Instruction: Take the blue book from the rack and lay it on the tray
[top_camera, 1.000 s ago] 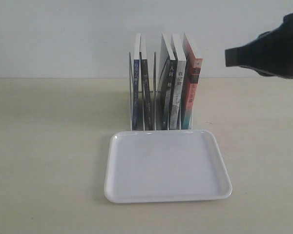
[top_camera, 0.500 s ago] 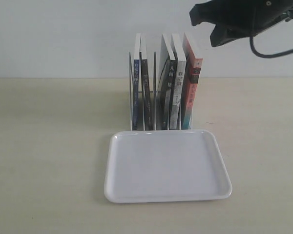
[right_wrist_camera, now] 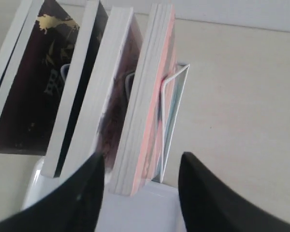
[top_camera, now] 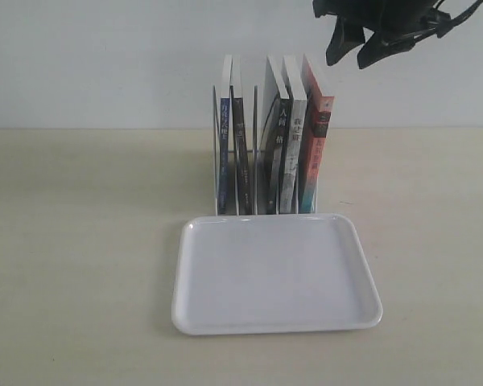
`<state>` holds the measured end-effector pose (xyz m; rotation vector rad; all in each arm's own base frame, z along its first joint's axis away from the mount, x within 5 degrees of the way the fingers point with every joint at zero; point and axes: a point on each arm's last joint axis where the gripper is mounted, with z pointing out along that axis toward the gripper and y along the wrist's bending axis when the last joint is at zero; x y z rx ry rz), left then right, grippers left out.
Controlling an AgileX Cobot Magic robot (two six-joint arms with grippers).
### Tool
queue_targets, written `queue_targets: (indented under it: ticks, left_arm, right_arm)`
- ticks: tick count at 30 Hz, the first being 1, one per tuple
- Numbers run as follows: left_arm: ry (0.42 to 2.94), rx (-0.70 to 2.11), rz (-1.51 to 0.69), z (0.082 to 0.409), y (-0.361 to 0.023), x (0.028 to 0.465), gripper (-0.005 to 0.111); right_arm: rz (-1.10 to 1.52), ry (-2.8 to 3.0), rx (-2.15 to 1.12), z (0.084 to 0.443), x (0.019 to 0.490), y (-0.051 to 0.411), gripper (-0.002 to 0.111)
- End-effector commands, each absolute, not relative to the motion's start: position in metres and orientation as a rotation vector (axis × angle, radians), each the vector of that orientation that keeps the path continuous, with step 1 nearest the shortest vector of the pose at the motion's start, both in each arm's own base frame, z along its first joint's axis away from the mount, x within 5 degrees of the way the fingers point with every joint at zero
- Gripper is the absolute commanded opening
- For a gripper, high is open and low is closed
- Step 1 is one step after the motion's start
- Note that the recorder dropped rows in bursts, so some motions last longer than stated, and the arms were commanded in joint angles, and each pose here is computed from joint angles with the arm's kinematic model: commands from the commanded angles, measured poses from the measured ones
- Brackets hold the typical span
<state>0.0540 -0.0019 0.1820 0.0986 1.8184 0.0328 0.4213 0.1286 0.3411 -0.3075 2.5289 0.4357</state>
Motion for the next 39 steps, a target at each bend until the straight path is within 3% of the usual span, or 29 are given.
queue_targets:
  ticks: [1,39]
  left_arm:
    - [1.799,0.098,0.035,0.184,-0.002,0.054,0.005]
    - [1.799,0.098,0.035,0.184,-0.002,0.054,0.005]
  right_arm:
    - [0.442,2.585,-0.317,0.333,0.437,0.13,0.045]
    - [0.391,2.69,-0.322,0.281,0.463,0.152,0.044]
